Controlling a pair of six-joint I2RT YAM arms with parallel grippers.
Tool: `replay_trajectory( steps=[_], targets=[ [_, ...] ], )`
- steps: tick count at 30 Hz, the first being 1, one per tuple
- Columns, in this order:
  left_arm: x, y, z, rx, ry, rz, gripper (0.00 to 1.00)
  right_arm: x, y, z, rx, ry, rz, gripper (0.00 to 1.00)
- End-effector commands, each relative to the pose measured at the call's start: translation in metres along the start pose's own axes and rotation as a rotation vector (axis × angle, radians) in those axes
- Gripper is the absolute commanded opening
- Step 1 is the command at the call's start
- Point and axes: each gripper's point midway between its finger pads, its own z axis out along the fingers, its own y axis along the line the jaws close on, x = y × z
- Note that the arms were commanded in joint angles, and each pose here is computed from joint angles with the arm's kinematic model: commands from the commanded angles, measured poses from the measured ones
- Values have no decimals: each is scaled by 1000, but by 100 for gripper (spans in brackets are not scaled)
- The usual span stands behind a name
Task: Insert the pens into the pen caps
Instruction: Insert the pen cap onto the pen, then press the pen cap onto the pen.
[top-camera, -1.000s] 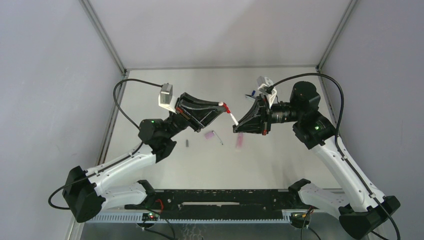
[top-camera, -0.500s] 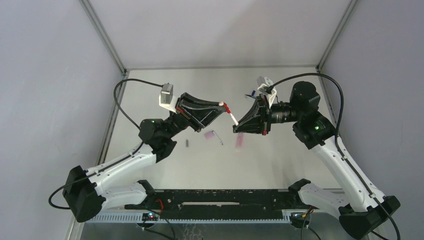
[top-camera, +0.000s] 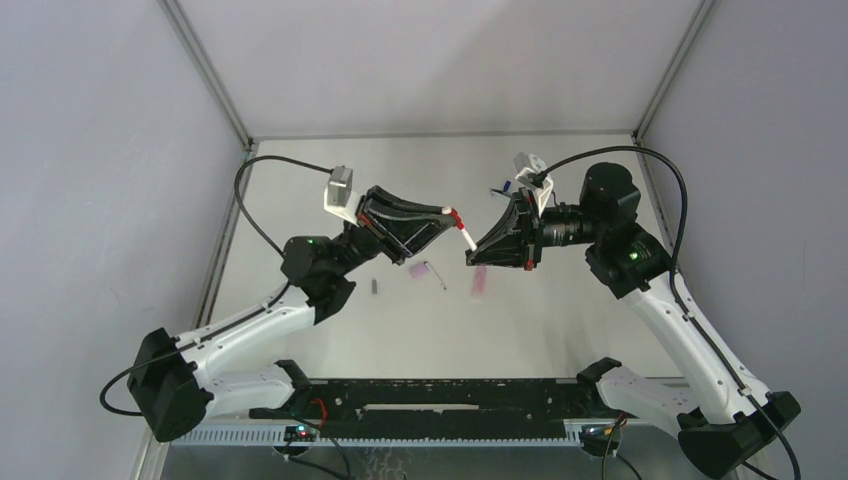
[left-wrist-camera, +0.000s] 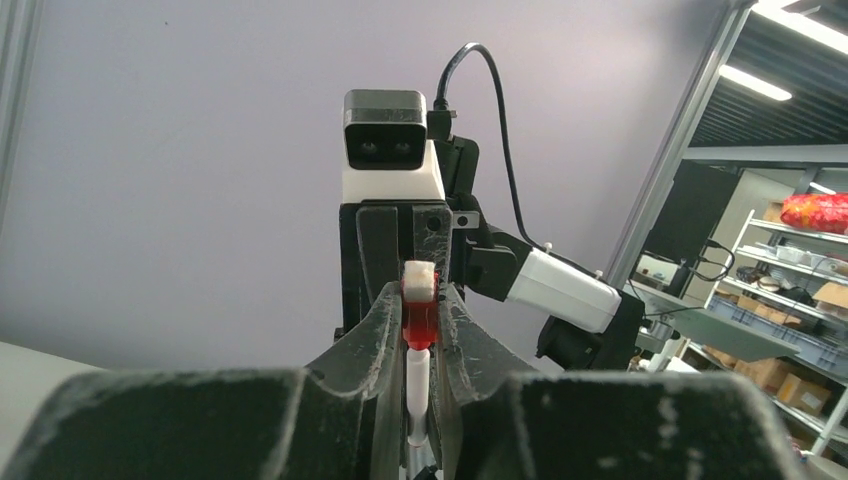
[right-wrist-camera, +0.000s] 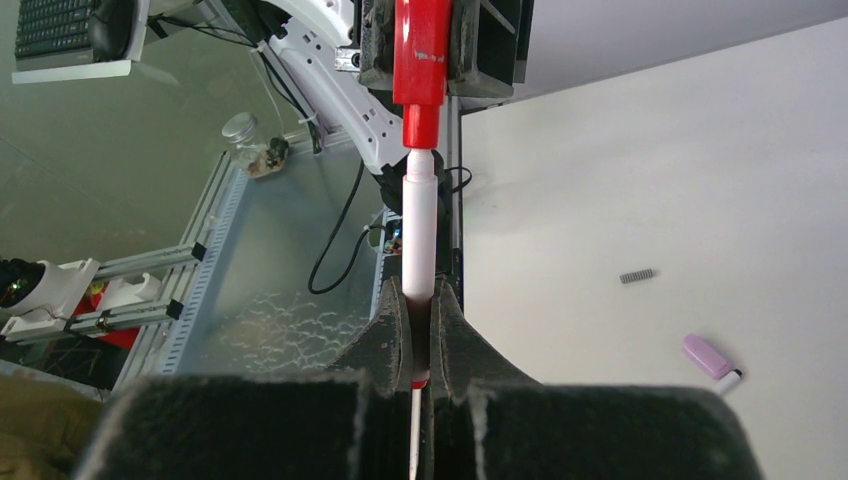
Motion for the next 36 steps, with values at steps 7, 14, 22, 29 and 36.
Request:
replay_trajectory(
  steps=[7,14,22,29,36],
  targets=[
    [18,-11,5,56,131,-54,0,-10,0,-5,13,-13,-67,0],
    [52,6,-1,-39,349,-106,0,-9,-4,-6,43,11,-114,0],
    [99,6,-10,-59,450,-147,0,-54,-19,-12,129,-86,-202,0],
    [119,2,-18,-26,429,-225,0,-84,-2,-8,27,-161,-241,0],
    [135,7,-28,-39,469,-260,0,-73,1,-7,-11,-113,-236,0]
  ],
)
